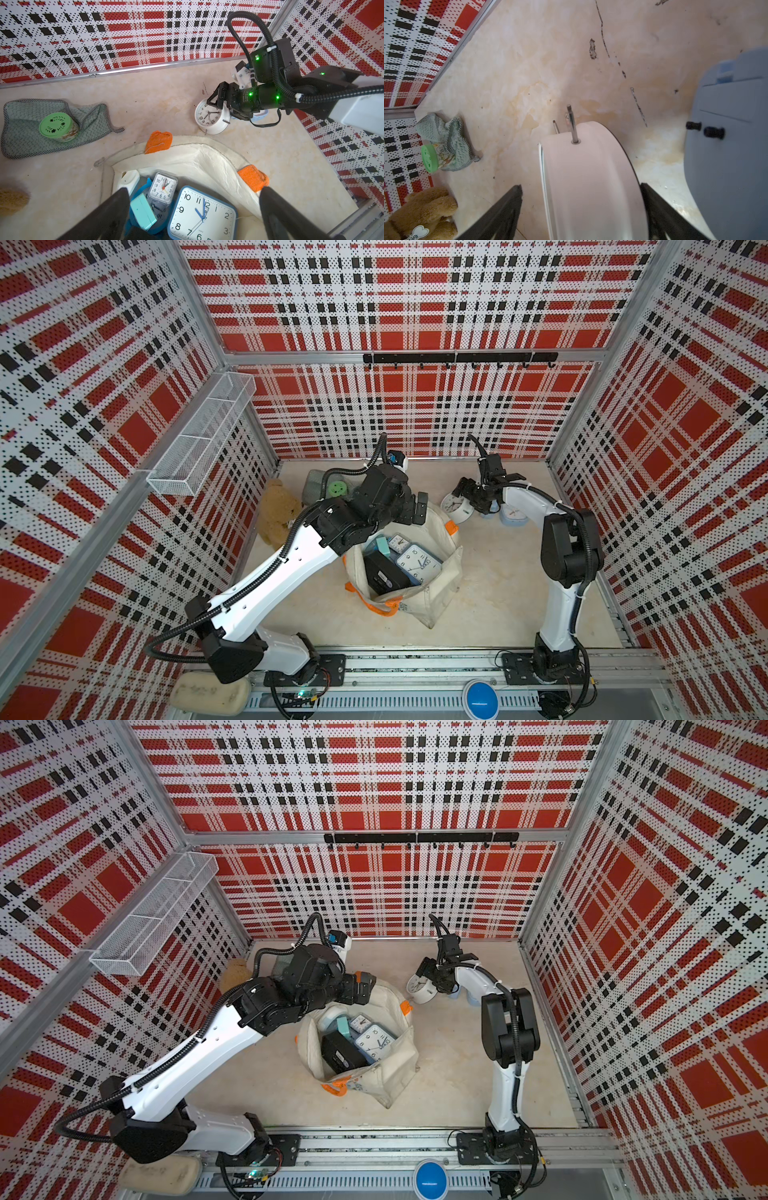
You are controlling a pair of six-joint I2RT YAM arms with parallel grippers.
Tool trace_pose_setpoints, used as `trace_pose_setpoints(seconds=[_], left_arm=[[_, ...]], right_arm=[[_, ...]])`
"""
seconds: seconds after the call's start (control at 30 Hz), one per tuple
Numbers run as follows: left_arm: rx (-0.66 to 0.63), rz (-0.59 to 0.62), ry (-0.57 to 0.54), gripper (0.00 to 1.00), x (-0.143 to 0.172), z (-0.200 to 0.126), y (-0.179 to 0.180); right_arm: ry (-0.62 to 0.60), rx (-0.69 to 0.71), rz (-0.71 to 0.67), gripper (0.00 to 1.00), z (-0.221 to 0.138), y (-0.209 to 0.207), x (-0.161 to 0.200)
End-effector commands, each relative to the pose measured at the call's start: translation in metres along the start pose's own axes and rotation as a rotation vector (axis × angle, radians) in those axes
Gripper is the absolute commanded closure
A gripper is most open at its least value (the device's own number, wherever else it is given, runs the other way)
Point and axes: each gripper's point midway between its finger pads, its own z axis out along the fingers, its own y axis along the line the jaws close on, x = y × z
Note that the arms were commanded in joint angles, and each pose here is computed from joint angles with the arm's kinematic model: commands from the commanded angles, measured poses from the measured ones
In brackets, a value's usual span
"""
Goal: Take the alarm clock out of the canvas bag
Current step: Place the alarm at the center of the board, then pick up the alarm from the canvas bag.
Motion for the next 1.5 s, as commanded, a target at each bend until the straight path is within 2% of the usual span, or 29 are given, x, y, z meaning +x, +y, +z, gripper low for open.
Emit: trace_pose_setpoints(seconds=[0.0,0.37,0.47,0.6,0.7,0.87,0.93,1.0,1.07,1.2,1.33,1.47], left_arm=[[-0.008,-0.018,-0.029,0.01,-0.007,-0.008,0.005],[-0.038,-0.031,-0.013,0.01,0.002,-0.006,0.018],[-0.042,-0.048,0.024,0.01,0.013,-0.006,0.021],[-0.068,-0.109,0.133,0.01,0.043,-0.008,0.029],[-0.073,-0.166,0.233,0.01,0.074,-0.011,0.033],[-0.017,-0.268,0.347,0.0,0.119,-0.02,0.031],[0.003,-0.297,0.372,0.06,0.133,-0.023,0.029],[0.012,-0.312,0.396,0.15,0.146,-0.027,0.027],[0.019,-0.324,0.419,0.24,0.158,-0.031,0.025],[0.041,-0.341,0.486,0.33,0.189,-0.038,0.018],[0.049,-0.375,0.534,0.38,0.22,-0.048,0.014],[0.047,-0.387,0.541,0.39,0.235,-0.055,0.012]], right_arm=[[-0.048,0.02,0.004,0.09,-0.016,0.0,-0.01],[-0.091,0.008,-0.043,0.06,-0.036,0.006,-0.015],[-0.123,-0.06,-0.097,0.07,-0.059,0.028,-0.018],[-0.176,-0.151,-0.207,0.09,-0.112,0.064,-0.011],[-0.19,-0.212,-0.314,0.11,-0.157,0.089,0.016],[-0.157,-0.225,-0.569,0.17,-0.215,0.119,0.092],[-0.124,-0.215,-0.65,0.2,-0.229,0.125,0.123],[-0.079,-0.213,-0.71,0.24,-0.235,0.129,0.154],[-0.029,-0.211,-0.725,0.31,-0.234,0.132,0.178],[0.125,-0.181,-0.685,0.43,-0.207,0.122,0.224],[0.239,-0.137,-0.65,0.45,-0.189,0.107,0.257],[0.345,-0.071,-0.627,0.41,-0.173,0.082,0.293]])
